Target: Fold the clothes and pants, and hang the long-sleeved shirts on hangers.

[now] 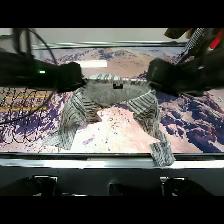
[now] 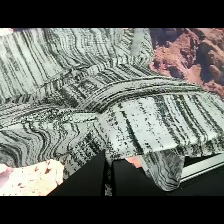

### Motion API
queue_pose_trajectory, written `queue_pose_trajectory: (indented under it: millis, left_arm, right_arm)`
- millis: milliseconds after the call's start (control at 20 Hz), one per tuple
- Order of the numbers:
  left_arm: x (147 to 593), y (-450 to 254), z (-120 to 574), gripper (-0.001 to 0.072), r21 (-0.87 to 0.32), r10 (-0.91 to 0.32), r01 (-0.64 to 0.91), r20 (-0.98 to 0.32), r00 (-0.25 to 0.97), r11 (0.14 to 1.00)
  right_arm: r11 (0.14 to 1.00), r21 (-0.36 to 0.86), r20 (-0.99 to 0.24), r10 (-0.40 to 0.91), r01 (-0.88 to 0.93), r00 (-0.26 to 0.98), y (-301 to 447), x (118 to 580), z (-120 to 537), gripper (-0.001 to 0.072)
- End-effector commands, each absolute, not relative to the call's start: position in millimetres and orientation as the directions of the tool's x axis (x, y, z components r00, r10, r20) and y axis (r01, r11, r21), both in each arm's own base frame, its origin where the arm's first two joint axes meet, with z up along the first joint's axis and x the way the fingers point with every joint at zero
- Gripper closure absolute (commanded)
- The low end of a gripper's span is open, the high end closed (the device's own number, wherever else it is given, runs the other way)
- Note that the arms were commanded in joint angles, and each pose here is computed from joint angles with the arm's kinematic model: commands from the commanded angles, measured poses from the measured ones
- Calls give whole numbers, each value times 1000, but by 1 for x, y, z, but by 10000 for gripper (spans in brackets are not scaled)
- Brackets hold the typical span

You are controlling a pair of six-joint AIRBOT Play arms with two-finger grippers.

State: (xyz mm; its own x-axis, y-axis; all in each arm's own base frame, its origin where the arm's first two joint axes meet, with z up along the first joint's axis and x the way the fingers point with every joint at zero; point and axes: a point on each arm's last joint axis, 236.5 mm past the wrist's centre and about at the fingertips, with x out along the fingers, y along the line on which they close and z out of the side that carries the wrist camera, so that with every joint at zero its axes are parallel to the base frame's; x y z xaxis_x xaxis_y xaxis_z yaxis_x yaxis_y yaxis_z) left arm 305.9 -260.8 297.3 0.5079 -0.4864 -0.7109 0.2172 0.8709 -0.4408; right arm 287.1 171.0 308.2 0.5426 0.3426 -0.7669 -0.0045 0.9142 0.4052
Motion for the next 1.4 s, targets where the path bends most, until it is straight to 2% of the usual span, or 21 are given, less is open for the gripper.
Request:
queue_pose_trajectory:
  millis: [0,100,250,400,600,750,950,1100,1350]
  left_arm:
    - [282,-252,328,686,-483,-525,230,-668,528,845]
    - [274,-246,326,687,-484,-515,206,-688,511,851]
    - [274,-236,301,687,-430,-443,144,-760,475,891]
    - [278,-238,252,687,-367,-373,94,-841,392,926]
    - [288,-246,179,686,-300,-301,49,-904,303,953]
    - [296,-245,127,686,-274,-261,-13,-929,263,962]
    - [321,-242,87,686,-285,-254,-75,-925,281,956]
    - [343,-241,70,686,-289,-248,-106,-923,294,952]
    - [350,-242,61,681,-286,-242,-116,-925,293,951]
  right_arm:
    - [882,470,-721,400,-24,566,171,269,336,683]
    - [879,476,-721,402,-19,565,169,265,337,683]
    - [928,371,-779,294,29,554,149,272,318,683]
    - [973,222,-865,166,64,473,135,282,271,682]
    - [983,152,-925,104,104,364,143,294,200,682]
    - [980,132,-945,78,151,317,148,303,149,682]
    - [953,173,-942,87,248,324,156,316,101,682]
    - [936,199,-938,96,291,334,160,322,84,682]
    - [938,182,-944,83,294,318,165,332,67,682]
